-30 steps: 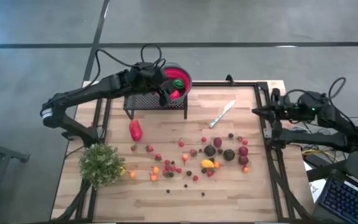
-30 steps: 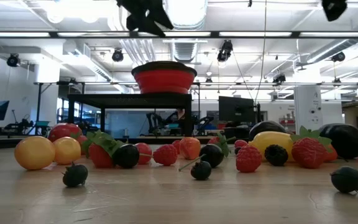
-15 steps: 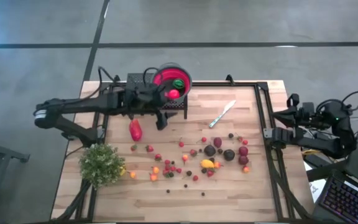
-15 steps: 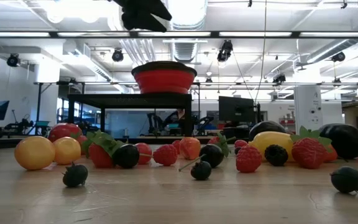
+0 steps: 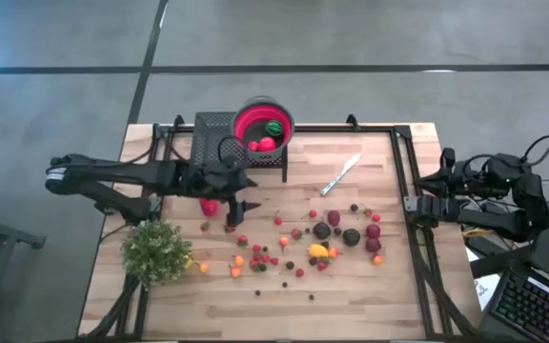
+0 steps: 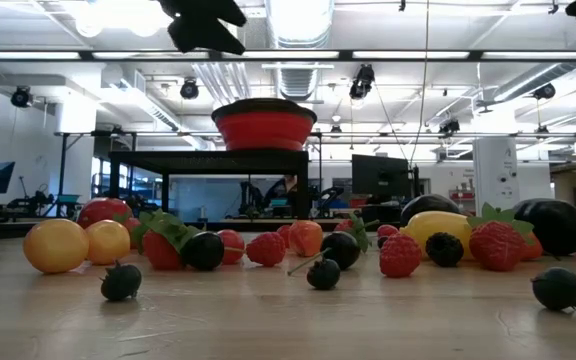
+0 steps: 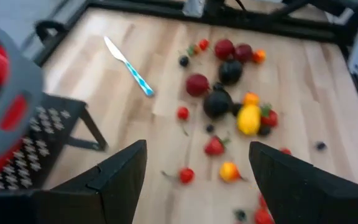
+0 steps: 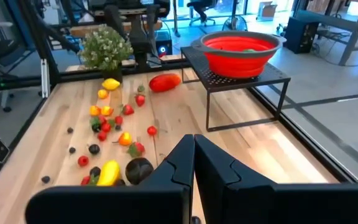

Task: Pick & Place Fruit
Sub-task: Put the red strawberry into the red gray strainer bowl on the shelf

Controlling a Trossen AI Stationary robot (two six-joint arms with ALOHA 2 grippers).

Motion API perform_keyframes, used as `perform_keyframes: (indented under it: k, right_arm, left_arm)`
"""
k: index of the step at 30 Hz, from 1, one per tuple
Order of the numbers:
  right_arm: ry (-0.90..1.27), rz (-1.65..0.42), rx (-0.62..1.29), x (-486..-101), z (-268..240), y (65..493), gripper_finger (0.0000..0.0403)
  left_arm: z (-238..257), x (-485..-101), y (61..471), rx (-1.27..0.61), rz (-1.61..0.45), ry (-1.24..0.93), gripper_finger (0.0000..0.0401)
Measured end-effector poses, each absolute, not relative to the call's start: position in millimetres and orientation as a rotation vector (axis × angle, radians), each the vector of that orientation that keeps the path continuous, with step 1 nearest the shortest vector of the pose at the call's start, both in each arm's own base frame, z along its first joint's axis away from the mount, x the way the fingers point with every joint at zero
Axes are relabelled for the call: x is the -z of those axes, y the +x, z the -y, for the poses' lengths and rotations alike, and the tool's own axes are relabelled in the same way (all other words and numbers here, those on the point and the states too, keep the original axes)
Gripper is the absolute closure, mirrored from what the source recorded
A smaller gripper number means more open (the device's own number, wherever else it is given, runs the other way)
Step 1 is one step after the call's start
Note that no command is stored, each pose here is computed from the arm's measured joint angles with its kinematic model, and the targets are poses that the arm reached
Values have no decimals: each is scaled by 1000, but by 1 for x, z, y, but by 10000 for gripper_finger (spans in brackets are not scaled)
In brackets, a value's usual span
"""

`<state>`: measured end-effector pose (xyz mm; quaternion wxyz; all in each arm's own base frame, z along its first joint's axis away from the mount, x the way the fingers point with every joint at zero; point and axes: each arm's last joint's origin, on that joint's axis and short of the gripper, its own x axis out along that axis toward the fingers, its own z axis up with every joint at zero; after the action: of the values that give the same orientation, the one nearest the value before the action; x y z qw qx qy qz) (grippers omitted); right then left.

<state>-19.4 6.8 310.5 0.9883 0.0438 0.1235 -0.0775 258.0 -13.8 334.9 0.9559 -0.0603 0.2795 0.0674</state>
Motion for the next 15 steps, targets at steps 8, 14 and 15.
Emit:
perform_keyframes:
  k: [8, 14, 15]
  right_arm:
    - [93, -245, 155, -311, -7, -20, 394]
    - [95, -244, 156, -311, -7, -20, 394]
    - [95, -244, 156, -311, -7, -20, 394]
  left_arm:
    - [43, -325, 250, -46, -664, -116, 112]
    - [54, -314, 243, -27, -753, -112, 112]
    - [54, -310, 241, -31, -787, -105, 112]
